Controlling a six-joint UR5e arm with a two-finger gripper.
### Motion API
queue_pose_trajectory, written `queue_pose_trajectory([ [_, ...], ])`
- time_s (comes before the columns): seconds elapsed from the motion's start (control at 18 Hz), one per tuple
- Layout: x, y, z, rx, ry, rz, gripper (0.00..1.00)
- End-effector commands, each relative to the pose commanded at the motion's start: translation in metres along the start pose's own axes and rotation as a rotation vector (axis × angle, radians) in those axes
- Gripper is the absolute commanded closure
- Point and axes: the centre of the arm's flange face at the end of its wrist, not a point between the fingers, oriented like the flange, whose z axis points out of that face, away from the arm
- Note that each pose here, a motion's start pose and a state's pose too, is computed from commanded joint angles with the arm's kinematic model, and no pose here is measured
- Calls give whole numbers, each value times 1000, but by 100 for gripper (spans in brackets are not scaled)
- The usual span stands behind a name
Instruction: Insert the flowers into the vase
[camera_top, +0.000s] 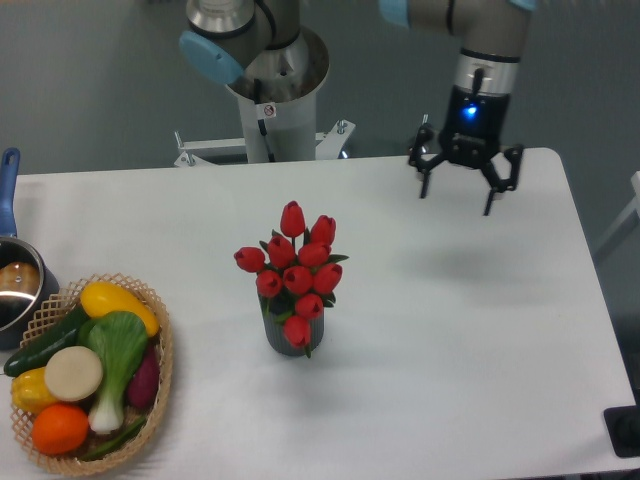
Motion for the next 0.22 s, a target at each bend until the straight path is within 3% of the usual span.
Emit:
queue_pose_trajectory([
  [0.22,-11,22,9,-155,13,-3,0],
])
